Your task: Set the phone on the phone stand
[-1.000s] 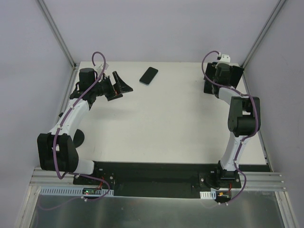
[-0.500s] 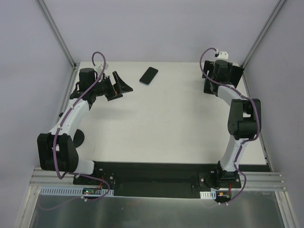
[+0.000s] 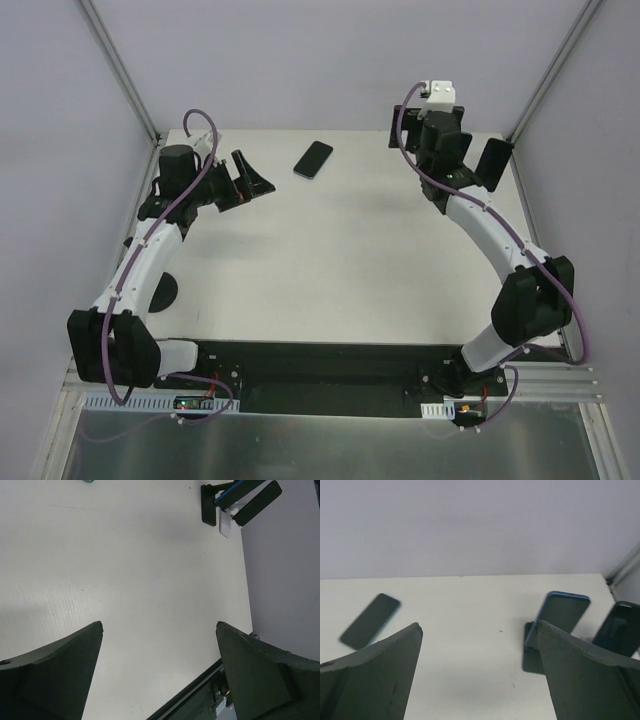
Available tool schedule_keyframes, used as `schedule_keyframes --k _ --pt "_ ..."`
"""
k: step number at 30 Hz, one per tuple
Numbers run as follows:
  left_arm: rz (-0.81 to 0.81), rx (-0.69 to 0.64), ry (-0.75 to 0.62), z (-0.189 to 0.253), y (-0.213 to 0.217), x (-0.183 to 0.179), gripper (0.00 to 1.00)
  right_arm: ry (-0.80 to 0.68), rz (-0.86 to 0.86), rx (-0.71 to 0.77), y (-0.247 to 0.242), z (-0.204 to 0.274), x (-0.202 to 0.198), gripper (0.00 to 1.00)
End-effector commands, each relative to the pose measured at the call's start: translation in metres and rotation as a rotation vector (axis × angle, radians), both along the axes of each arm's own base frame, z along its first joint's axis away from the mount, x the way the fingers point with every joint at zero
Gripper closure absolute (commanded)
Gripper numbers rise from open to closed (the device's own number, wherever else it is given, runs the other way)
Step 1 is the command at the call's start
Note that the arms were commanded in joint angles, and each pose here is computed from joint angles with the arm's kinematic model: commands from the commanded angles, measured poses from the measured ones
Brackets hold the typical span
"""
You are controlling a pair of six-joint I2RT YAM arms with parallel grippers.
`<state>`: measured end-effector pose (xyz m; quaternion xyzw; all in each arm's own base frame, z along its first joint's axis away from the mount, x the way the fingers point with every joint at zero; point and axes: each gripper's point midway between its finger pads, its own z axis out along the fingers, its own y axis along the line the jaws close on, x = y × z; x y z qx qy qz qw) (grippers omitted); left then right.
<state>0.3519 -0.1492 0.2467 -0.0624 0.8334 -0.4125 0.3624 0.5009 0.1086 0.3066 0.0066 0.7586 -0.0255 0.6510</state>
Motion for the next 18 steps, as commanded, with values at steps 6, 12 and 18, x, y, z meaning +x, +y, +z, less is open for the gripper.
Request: schedule_keyframes --k 6,12,18 --pt "0.358 0.236 0.079 0.005 0.070 -0.085 0.09 0.145 0.502 0.248 0.168 -0.032 -0.111 0.03" --pt "0.627 0.477 0.160 -0.017 0.137 -0.145 0.01 0.145 0.704 0.081 0.246 -0.077 -0.177 0.03" --pt "0.810 0.639 0.392 -0.034 0.180 -0.185 0.01 0.162 0.816 0.050 0.278 -0.101 -0.184 0.03"
